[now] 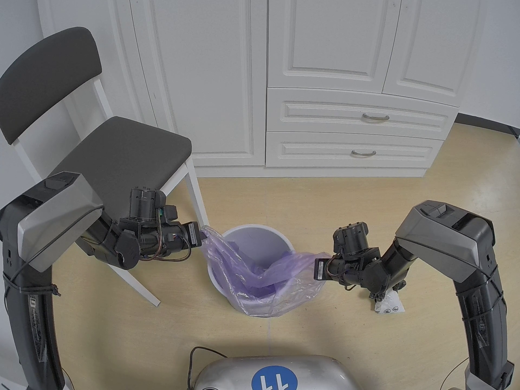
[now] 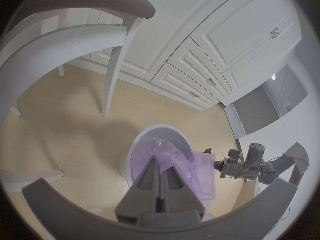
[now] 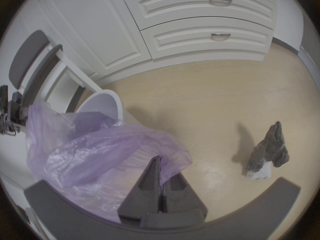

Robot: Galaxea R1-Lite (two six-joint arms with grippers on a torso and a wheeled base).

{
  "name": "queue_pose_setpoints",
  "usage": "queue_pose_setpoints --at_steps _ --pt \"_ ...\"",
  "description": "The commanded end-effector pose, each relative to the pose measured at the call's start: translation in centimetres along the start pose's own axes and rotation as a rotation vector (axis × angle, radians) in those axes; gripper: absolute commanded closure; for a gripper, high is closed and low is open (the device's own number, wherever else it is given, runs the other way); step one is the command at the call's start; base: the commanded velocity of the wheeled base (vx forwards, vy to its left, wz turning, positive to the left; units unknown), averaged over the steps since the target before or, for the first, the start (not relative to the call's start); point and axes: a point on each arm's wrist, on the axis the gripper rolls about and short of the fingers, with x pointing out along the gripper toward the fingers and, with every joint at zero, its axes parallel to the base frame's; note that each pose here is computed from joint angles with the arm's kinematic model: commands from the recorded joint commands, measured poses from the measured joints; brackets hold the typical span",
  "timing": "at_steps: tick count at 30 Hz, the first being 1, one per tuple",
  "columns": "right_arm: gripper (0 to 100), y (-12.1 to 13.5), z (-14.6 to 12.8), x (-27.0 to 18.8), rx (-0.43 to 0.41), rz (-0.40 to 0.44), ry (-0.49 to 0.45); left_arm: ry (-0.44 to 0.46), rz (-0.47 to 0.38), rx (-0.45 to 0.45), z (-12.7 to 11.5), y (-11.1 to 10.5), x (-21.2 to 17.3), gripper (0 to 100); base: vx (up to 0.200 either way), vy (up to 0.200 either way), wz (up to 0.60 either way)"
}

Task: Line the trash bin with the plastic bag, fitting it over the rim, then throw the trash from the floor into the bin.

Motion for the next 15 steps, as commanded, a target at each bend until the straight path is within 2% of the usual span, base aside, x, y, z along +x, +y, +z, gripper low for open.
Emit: queue_pose_setpoints --at_steps 1,5,10,15 --pt "100 -0.8 0.1 -1.1 -0.04 -0.039 0.009 0.015 0.011 0.017 -0.4 0.4 -0.2 100 0.0 0.0 0.0" --pt "100 -1.6 -0.3 -1.2 -0.107 -0.097 0.031 0.05 0.023 0.039 -1.5 1.1 0.5 100 0.0 0.0 0.0" --pt "100 -1.3 -0.7 -1.0 -0.109 -0.097 0.059 0.085 0.033 0.035 -2.7 1.9 1.5 100 0.0 0.0 0.0" --pt "100 -0.7 -1.0 -1.2 -0.117 -0.082 0.069 0.087 0.039 0.046 -2.6 2.1 1.1 100 0.0 0.0 0.0"
